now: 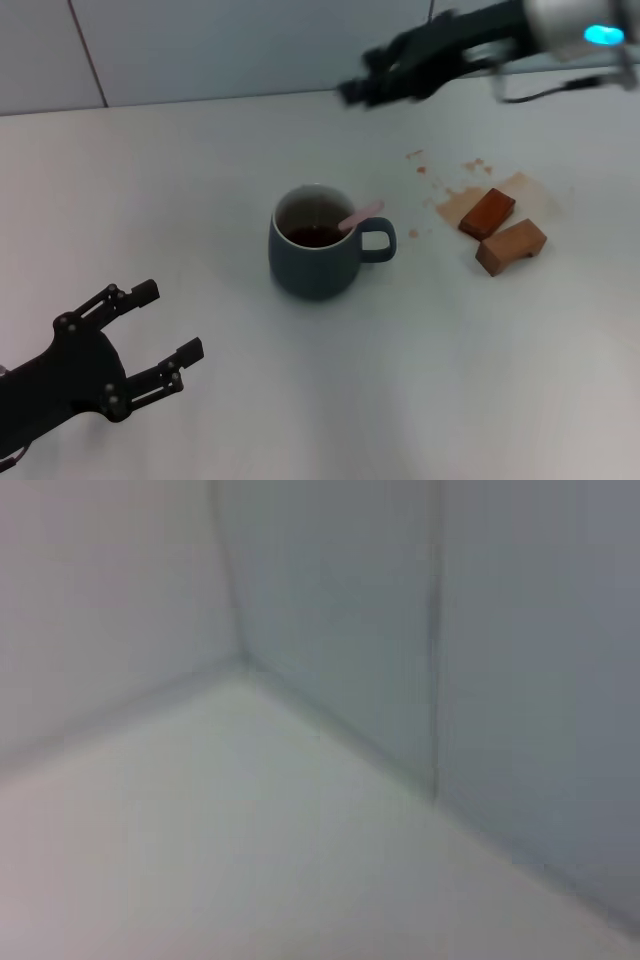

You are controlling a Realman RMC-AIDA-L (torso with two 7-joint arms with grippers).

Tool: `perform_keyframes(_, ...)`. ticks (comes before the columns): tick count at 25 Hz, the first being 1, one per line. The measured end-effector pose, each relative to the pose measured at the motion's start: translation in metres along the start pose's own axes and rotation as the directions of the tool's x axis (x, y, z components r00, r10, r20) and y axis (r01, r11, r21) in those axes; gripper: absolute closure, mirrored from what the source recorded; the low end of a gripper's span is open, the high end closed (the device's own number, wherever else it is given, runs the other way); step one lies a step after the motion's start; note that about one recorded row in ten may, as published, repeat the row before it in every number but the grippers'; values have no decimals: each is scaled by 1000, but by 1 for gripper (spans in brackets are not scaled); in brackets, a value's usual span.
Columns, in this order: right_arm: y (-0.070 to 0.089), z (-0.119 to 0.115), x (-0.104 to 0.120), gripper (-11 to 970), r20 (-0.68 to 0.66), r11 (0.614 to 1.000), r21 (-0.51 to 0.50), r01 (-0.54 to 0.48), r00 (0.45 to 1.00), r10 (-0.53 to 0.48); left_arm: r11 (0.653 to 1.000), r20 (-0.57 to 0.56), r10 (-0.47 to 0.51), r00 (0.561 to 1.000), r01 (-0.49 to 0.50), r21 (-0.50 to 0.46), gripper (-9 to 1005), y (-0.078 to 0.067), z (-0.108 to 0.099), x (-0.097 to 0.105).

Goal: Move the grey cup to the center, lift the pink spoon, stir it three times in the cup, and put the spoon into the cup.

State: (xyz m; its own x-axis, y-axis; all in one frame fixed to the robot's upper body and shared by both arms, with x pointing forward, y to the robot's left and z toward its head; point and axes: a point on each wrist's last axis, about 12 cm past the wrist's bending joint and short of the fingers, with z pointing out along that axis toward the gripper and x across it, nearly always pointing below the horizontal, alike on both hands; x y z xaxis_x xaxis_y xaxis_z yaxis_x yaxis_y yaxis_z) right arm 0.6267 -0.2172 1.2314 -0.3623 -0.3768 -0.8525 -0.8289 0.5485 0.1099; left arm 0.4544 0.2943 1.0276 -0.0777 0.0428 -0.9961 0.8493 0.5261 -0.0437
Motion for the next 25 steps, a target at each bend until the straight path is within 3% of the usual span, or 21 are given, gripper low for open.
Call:
perform_keyframes(3, -17, -26, 36, 361, 151, 993, 2, -114, 982, 113, 1000, 2, -4, 1000, 4, 1, 137, 1, 1, -1)
perform_keyframes(4, -27, -41, 66, 359, 193, 981, 1, -193, 963, 189, 1000, 3, -6, 1000, 6, 2, 137, 1, 1, -1)
perform_keyframes(5, -27, -41, 66, 357, 193, 981, 1, -193, 963, 189, 1000, 4, -9, 1000, 9, 5, 137, 2, 2, -2)
perform_keyframes(7, -32, -50, 90, 352, 221, 975, 6, -223, 951, 216, 1000, 3, -16, 1000, 16, 12, 137, 4, 4, -4)
perform_keyframes(8, -34, -54, 104, 315, 228, 974, 12, -227, 949, 218, 1000, 2, -20, 1000, 20, 19, 137, 6, 6, -6)
perform_keyframes(9, -33, -58, 134, 279, 222, 982, 21, -186, 959, 176, 999, -2, -25, 1000, 26, 25, 137, 7, 7, -7)
perform_keyframes(11, -30, -59, 144, 206, 213, 988, 15, -151, 966, 145, 999, -12, -33, 999, 34, 35, 137, 12, 8, -10)
perform_keyframes(12, -21, -60, 164, 169, 190, 998, -3, -65, 980, 65, 998, -30, -46, 998, 48, 50, 137, 18, 10, -14)
perform_keyframes(18, -8, -62, 181, 148, 135, 996, -85, 20, 991, -8, 987, -126, -108, 986, 122, 108, 137, 40, 20, -30)
perform_keyframes(23, -7, -62, 188, 153, 128, 992, -76, 104, 987, -93, 986, -226, -65, 972, 96, 133, 137, 72, 35, -56)
perform_keyframes(25, -8, -62, 188, 153, 129, 992, -75, 105, 987, -95, 986, -226, -65, 972, 96, 133, 137, 72, 35, -56)
